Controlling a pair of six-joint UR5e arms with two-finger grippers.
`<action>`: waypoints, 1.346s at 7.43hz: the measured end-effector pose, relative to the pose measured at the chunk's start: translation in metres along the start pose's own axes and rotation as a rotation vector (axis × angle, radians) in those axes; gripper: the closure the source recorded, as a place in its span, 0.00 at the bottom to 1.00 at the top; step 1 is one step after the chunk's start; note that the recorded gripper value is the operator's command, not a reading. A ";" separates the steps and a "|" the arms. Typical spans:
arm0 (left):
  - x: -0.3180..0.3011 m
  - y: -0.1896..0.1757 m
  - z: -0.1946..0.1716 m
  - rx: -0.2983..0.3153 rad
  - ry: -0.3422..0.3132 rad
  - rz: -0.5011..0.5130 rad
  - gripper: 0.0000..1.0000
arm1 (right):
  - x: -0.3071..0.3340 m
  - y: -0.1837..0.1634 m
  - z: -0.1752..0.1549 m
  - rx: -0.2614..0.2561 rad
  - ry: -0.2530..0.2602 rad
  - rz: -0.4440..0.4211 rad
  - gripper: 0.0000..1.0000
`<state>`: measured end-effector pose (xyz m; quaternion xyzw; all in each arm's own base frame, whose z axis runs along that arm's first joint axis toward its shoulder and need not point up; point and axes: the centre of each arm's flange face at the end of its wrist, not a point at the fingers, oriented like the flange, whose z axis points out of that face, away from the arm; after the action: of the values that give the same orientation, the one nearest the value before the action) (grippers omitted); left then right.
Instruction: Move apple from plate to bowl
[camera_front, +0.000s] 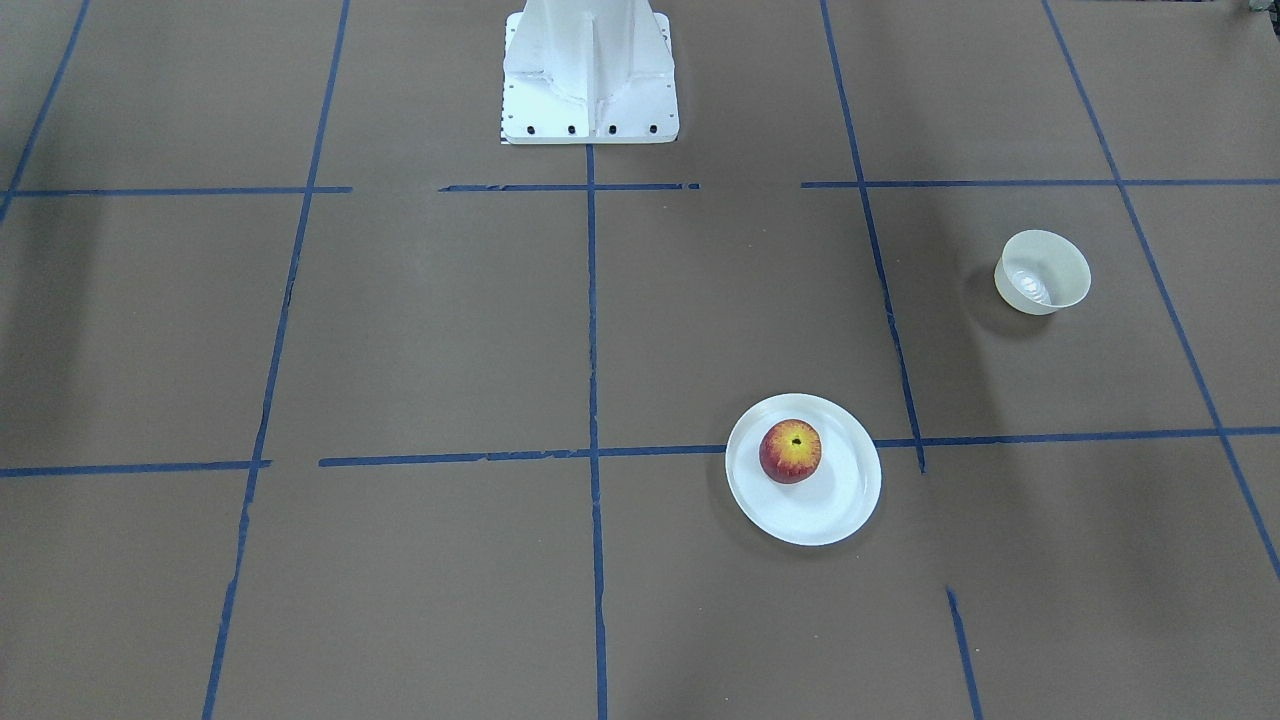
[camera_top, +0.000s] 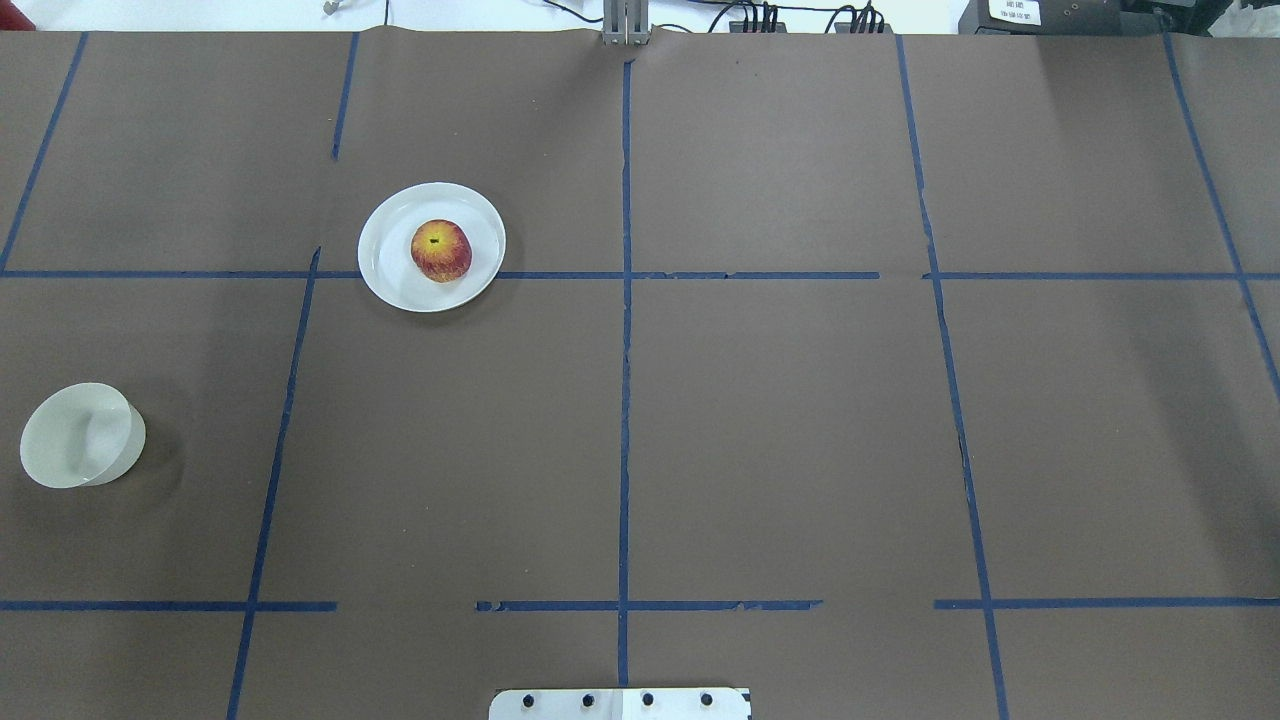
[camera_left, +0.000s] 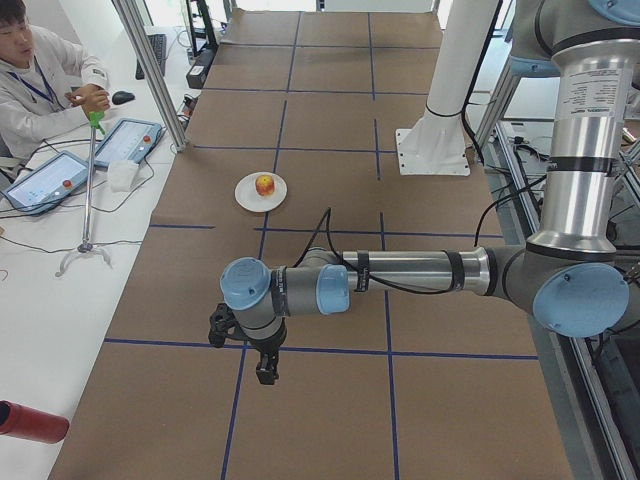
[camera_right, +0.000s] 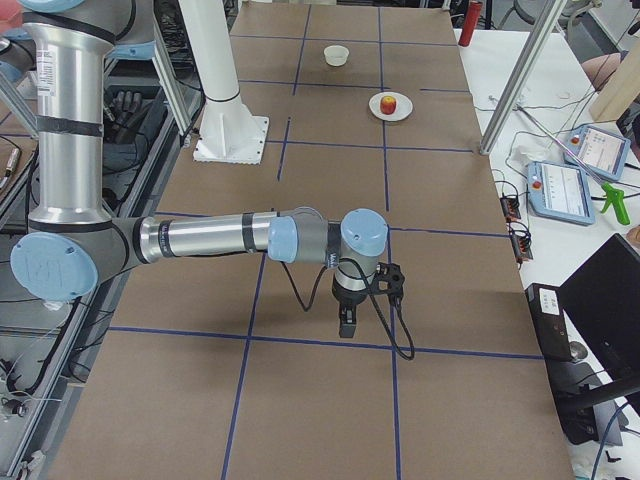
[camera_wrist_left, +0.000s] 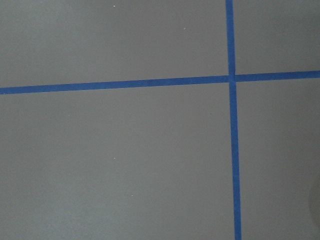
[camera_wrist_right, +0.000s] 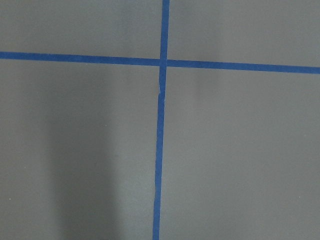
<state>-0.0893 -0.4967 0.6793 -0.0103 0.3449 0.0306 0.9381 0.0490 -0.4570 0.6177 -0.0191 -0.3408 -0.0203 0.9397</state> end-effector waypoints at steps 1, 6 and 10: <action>0.000 -0.002 -0.003 0.007 0.015 -0.003 0.00 | 0.000 0.000 0.000 0.000 0.000 0.001 0.00; 0.018 -0.015 -0.018 0.056 0.080 0.031 0.00 | 0.000 0.000 0.000 0.000 0.000 0.000 0.00; 0.246 -0.041 -0.021 0.015 0.234 0.025 0.00 | 0.000 0.000 0.000 0.000 0.000 0.000 0.00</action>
<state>0.0868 -0.5266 0.5033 -0.0023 0.4524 0.0385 0.8910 0.0490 -0.4570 0.6175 -0.0191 -0.3408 -0.0202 0.9397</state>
